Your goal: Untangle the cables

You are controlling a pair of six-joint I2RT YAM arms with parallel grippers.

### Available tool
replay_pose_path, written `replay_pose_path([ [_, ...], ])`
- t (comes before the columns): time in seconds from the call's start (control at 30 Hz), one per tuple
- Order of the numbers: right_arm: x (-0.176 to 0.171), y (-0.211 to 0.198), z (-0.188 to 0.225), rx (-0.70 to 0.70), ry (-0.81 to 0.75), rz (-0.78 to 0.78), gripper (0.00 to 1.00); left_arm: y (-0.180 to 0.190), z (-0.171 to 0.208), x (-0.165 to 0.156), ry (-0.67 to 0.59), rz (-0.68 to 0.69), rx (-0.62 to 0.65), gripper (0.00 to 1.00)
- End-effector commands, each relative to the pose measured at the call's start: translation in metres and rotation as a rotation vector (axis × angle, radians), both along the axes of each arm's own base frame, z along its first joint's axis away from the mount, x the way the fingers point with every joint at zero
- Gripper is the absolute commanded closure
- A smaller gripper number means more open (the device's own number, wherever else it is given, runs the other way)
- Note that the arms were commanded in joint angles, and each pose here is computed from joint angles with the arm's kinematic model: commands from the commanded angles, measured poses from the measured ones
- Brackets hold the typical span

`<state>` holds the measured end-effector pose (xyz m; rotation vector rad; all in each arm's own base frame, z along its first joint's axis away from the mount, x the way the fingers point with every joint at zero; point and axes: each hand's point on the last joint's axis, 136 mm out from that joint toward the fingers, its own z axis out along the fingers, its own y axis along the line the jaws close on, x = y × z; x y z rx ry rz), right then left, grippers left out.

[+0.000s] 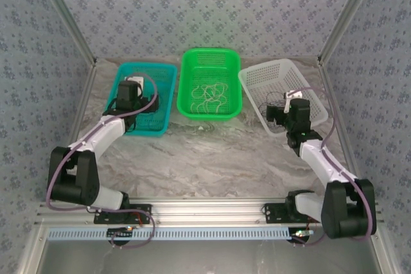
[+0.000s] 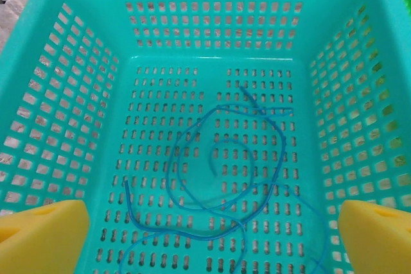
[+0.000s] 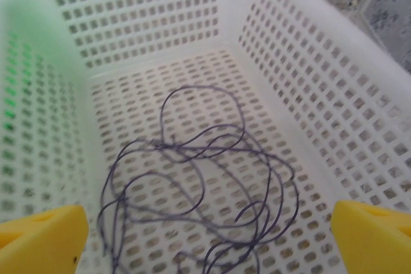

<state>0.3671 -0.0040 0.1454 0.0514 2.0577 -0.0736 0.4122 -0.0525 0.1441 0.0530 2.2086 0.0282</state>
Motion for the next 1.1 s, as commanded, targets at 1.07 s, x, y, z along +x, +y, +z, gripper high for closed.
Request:
replay_pose_path([
  [1.07,0.019,-0.025,-0.058,0.017,-0.112,-0.036,0.05,0.009,-0.009,-0.015,-0.177,-0.157,0.004,0.03],
])
